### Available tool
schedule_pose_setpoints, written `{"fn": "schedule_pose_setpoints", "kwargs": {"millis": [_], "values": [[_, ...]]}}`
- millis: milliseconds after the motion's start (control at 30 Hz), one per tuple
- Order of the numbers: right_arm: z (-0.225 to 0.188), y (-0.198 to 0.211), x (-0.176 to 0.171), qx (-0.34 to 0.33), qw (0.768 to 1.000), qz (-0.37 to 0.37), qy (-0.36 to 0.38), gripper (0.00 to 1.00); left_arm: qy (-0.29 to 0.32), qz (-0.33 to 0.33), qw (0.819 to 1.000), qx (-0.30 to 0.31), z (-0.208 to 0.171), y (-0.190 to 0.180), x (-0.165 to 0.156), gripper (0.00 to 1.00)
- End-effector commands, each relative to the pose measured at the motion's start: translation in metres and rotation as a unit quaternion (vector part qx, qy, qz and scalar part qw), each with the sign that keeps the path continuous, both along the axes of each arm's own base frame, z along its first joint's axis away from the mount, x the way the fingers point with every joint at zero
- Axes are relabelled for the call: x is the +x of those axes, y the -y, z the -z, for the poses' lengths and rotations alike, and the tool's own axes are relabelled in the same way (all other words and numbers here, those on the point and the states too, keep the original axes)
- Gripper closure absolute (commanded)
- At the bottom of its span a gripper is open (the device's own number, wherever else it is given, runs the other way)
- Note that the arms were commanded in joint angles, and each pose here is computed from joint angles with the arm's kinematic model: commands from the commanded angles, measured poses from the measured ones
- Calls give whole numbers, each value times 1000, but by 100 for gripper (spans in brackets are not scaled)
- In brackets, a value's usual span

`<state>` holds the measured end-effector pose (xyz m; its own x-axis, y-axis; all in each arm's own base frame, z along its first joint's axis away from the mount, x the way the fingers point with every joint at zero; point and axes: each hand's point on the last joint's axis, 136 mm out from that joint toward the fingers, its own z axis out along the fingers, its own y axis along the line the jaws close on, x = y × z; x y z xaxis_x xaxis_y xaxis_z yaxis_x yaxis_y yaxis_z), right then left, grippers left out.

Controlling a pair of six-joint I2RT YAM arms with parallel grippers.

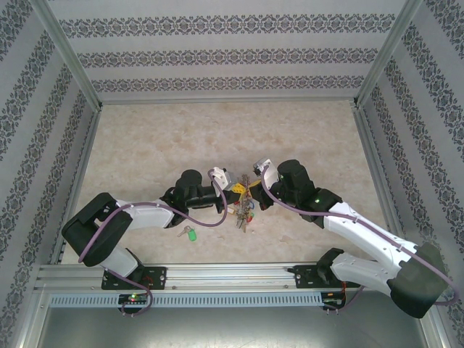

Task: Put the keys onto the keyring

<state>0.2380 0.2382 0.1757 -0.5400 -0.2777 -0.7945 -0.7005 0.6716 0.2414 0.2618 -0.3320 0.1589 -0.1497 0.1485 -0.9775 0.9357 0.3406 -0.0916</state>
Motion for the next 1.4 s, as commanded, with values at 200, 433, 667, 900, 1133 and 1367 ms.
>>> {"fn": "schedule_pose_setpoints", "kwargs": {"millis": [200, 433, 667, 900, 1133, 1367], "values": [[-30, -11, 1, 43, 999, -13, 27, 100, -2, -1, 1000, 21, 2, 4, 2, 87], [-36, -14, -6, 44, 998, -32, 34, 100, 2, 15, 997, 79, 10, 3, 1, 83], [-32, -14, -8, 37, 998, -42, 32, 100, 13, 31, 996, 84, 4, 4, -2, 81], [-32, -14, -9, 31, 998, -46, 35, 100, 33, 32, 995, 84, -5, 3, -3, 78], [-29, -13, -9, 25, 998, -46, 35, 100, 37, 40, 995, 82, -9, 3, -5, 78], [-26, -12, -9, 19, 998, -49, 35, 100, 40, 45, 995, 78, -12, -1, -3, 78]]}}
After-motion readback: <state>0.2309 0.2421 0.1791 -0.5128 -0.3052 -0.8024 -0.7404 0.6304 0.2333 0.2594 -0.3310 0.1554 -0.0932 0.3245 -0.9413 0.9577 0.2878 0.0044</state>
